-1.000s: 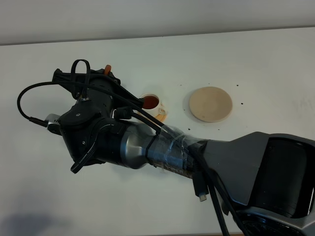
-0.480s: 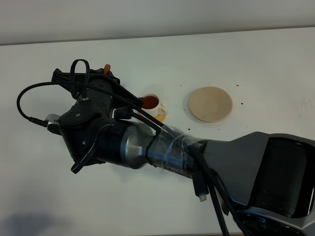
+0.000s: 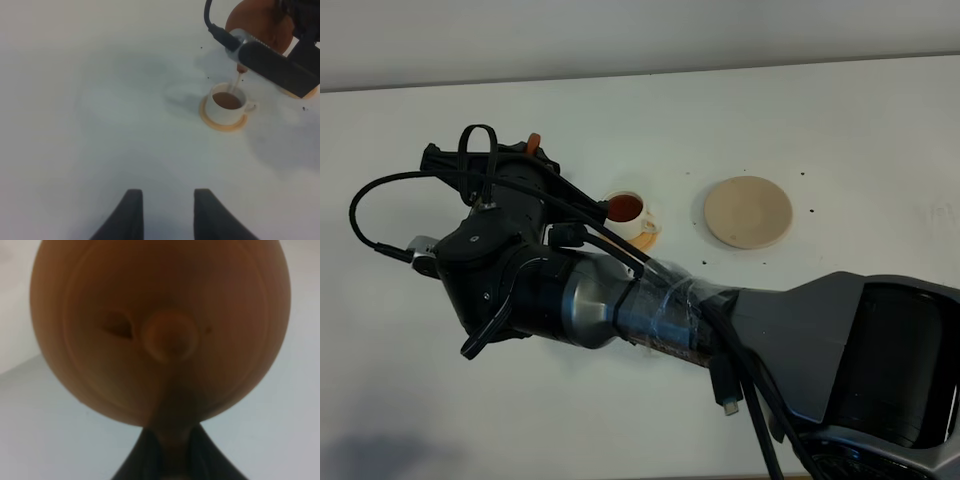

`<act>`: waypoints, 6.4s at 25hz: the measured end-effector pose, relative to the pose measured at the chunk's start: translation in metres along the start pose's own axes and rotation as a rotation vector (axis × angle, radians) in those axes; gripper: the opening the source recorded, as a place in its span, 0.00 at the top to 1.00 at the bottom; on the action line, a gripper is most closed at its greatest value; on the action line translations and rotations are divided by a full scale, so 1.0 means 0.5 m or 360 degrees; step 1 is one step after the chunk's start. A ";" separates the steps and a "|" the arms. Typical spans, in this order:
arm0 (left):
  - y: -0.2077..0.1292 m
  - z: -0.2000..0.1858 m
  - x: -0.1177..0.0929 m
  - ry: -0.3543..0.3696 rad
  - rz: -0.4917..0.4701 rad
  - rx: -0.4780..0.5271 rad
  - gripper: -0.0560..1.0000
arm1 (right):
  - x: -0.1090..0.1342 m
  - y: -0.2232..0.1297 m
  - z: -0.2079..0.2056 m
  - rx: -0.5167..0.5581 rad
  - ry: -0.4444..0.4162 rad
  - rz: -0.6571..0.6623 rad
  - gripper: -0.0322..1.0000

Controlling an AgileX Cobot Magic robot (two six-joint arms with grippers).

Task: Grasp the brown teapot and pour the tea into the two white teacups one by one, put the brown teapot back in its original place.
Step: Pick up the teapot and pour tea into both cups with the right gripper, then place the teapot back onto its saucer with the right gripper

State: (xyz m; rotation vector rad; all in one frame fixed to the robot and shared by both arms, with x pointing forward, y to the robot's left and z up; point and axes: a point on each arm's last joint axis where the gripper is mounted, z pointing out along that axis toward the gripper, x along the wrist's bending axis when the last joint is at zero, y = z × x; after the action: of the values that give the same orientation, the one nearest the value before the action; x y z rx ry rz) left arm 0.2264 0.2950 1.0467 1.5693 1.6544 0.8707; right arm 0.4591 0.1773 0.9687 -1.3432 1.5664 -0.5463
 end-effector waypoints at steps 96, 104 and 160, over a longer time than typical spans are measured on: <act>0.000 0.000 0.000 0.0000 0.0000 0.0000 0.71 | 0.114 -0.088 -0.080 -0.0480 0.1429 0.2414 0.88; 0.000 0.000 0.000 0.0000 -0.0001 0.0000 0.71 | 0.208 -0.221 0.002 -0.0255 0.1486 0.2764 0.88; 0.000 0.000 0.000 0.0000 -0.0001 0.0000 0.71 | 0.485 -0.197 0.154 -0.0021 0.1862 0.3243 0.87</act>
State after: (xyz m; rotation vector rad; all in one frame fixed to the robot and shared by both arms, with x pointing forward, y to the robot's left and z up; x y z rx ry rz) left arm 0.2264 0.2950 1.0467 1.5686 1.6549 0.8703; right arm 0.5920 -0.0569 0.9258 1.2121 2.7478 0.1498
